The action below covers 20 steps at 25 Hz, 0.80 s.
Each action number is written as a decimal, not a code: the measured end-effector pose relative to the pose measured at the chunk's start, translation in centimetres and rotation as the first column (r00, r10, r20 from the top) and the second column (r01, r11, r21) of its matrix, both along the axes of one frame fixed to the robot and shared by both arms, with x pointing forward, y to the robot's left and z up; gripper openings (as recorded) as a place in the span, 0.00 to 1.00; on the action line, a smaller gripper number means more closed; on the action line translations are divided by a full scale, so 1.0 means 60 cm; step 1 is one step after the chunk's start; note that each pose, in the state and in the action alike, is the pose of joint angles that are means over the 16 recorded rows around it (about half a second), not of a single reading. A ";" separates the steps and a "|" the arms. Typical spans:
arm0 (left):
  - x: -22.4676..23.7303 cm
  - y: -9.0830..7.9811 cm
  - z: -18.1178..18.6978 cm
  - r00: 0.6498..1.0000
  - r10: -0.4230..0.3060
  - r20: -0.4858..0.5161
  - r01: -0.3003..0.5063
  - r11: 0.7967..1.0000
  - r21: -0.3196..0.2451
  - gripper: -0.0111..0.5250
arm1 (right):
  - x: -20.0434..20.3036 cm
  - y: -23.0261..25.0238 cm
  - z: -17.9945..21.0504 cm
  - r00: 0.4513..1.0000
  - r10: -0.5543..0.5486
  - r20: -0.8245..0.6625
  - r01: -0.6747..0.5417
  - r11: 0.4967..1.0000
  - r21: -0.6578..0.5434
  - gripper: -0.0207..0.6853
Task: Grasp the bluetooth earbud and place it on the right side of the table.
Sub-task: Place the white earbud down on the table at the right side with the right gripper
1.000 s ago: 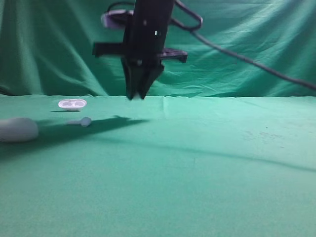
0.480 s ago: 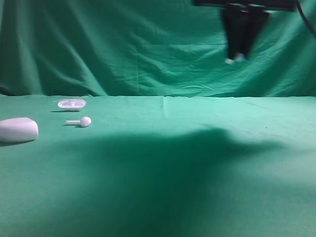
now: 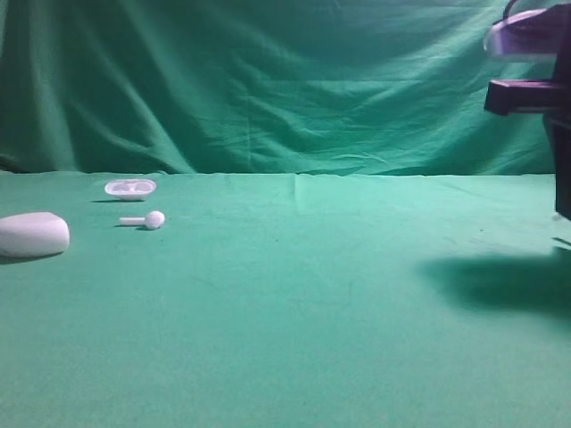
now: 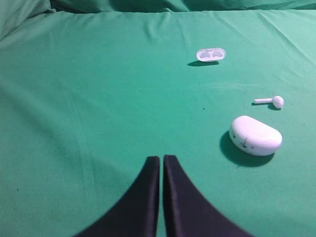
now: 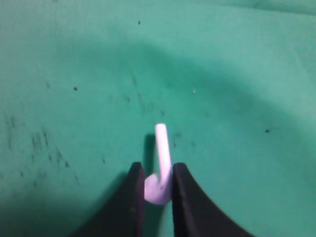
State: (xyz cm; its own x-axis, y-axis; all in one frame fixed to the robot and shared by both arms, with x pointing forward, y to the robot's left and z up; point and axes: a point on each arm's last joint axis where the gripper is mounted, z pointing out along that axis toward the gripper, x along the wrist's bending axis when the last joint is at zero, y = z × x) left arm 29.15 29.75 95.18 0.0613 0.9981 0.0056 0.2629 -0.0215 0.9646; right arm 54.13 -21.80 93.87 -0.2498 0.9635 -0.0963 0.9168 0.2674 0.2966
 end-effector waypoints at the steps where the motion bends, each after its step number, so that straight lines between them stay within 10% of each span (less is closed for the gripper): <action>1: 0.000 0.000 0.000 1.000 0.000 0.000 0.000 1.000 0.000 0.02 | 0.001 0.000 -0.001 1.000 0.002 0.004 -0.002 1.000 -0.001 0.40; 12: 0.000 0.000 0.000 1.000 0.000 0.000 0.000 1.000 0.000 0.02 | 0.007 0.000 0.004 1.000 -0.030 -0.001 0.030 1.000 -0.006 0.79; 20: 0.000 0.000 0.000 1.000 0.000 0.000 0.000 1.000 0.000 0.02 | 0.005 -0.003 0.067 0.997 -0.079 0.000 0.079 0.997 -0.003 0.70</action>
